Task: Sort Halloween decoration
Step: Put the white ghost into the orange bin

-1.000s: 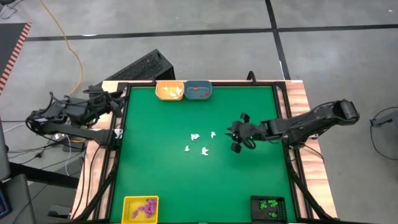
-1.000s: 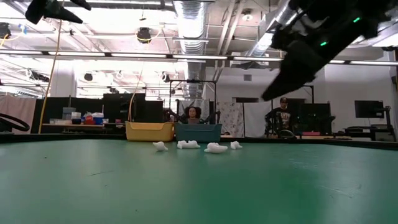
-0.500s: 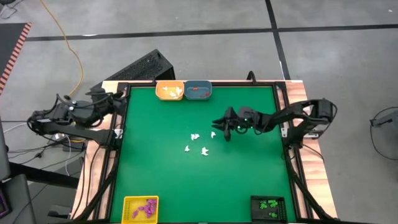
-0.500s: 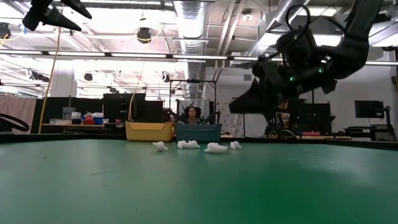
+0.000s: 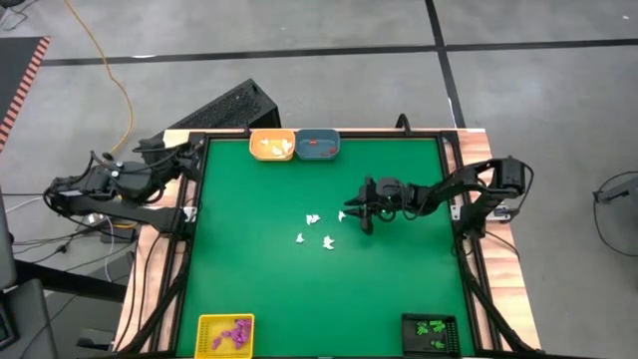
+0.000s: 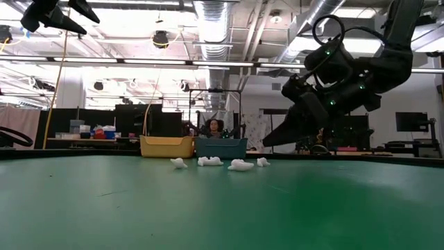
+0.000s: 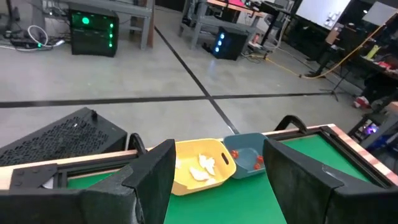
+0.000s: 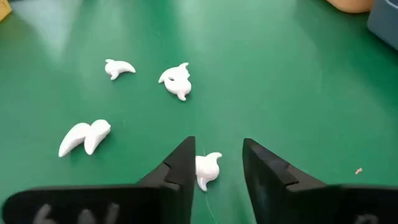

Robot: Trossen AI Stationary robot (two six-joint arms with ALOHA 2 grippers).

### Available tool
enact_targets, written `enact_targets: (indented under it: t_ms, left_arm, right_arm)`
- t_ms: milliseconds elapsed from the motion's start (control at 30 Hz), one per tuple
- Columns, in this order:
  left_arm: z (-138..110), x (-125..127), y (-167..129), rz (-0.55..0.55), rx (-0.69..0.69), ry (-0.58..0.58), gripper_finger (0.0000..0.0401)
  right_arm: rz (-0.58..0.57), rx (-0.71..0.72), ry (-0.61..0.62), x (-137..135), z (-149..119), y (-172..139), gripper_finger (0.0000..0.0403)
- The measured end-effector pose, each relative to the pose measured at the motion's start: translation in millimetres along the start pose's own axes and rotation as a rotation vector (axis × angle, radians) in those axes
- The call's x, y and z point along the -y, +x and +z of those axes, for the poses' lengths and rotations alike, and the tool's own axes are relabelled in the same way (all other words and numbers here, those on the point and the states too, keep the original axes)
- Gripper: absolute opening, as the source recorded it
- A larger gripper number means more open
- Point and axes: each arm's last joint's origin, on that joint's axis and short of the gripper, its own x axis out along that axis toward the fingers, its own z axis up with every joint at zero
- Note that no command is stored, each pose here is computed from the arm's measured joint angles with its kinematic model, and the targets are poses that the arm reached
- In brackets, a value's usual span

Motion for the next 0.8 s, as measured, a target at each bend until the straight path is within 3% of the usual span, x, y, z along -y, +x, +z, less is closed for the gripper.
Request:
enact_targets:
  t_ms: [333, 600, 800]
  left_arm:
    - [0.1, -0.2, 0.0, 0.005, 0.003, 0.012, 0.0231]
    - [-0.2, -0.4, 0.0, 0.006, 0.002, 0.015, 0.0231]
    - [-0.6, -0.6, 0.0, 0.009, 0.001, 0.02, 0.0231]
  right_arm:
    - [0.009, -0.005, -0.044, -4.5, -0.6, 0.6, 0.0256]
    - [-0.005, -0.008, -0.217, -21.3, -2.3, 2.7, 0.0265]
    - [-0.003, -0.071, -0.226, -19.5, -11.1, 24.3, 0.0264]
